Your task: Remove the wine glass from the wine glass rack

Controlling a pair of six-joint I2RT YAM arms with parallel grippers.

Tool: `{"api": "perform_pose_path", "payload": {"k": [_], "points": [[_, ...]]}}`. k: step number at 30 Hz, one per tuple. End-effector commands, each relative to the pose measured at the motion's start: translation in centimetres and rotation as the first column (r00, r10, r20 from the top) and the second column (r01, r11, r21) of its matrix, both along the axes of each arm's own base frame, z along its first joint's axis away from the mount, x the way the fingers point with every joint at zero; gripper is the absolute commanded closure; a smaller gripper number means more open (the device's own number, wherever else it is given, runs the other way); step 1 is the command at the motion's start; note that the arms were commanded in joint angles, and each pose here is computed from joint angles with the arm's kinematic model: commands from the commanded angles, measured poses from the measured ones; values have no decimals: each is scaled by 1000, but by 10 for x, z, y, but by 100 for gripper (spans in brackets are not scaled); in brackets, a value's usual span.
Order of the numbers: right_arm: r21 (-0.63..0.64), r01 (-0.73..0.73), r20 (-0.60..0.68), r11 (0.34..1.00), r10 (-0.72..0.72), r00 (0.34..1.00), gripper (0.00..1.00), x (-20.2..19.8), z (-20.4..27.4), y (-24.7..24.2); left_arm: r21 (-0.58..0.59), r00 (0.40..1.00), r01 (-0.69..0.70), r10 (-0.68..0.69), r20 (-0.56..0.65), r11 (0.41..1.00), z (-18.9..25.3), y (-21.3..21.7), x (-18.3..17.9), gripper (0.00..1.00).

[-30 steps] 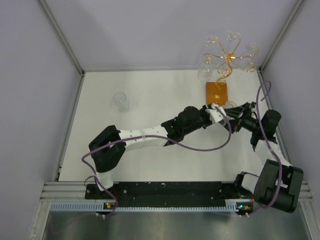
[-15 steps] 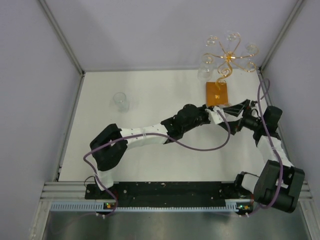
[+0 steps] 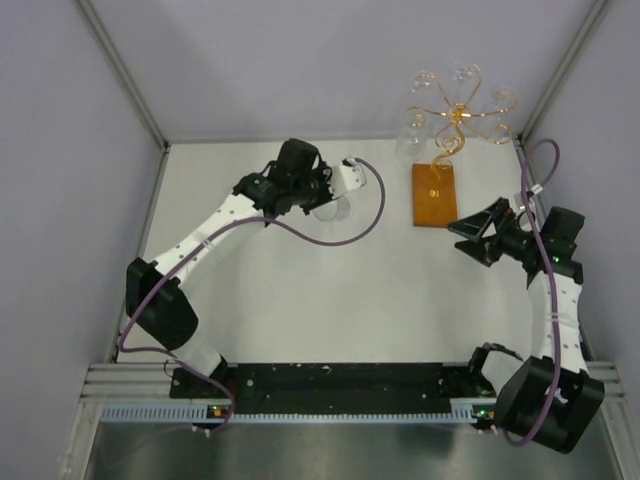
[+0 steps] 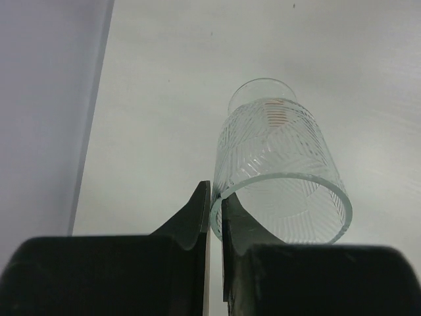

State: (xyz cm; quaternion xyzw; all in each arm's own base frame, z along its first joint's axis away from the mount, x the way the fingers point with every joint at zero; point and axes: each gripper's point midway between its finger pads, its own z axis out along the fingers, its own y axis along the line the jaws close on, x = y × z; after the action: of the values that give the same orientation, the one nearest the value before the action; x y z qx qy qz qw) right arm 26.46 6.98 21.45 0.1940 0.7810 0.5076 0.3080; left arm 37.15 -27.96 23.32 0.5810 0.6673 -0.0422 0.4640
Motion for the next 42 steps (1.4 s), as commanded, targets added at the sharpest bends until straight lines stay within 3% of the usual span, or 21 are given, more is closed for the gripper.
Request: {"api": "perform_pose_path", "payload": {"k": [1,3,8,20,30,34,37,39,42], "points": [[-179,25,138,984,0,990,1,-2,12,-10,144,974,-19,51,-219,989,-1,42,-5,100],[-194,31,137,981,-5,991,1,-4,7,-10,186,942,-61,118,-314,981,-11,58,2,100],[-219,41,142,975,-9,990,1,-3,6,-13,290,890,-132,242,-386,948,-34,90,27,100],[-265,23,197,964,31,980,1,-8,17,-12,429,828,-222,401,-391,876,-77,130,79,100],[-258,15,178,966,32,984,1,-7,12,-13,456,784,-223,437,-442,862,-105,156,86,100],[-254,11,171,967,34,985,1,-7,12,-13,429,779,-269,457,-430,862,-104,157,93,75],[-249,12,161,969,29,986,1,-6,11,-13,390,791,-326,475,-386,861,-94,156,103,49],[-244,11,159,970,29,987,1,-7,12,-13,347,807,-358,474,-352,867,-78,153,108,40],[-235,3,161,972,36,986,1,-7,15,-12,235,840,-397,454,-296,887,-38,144,117,35]]}}
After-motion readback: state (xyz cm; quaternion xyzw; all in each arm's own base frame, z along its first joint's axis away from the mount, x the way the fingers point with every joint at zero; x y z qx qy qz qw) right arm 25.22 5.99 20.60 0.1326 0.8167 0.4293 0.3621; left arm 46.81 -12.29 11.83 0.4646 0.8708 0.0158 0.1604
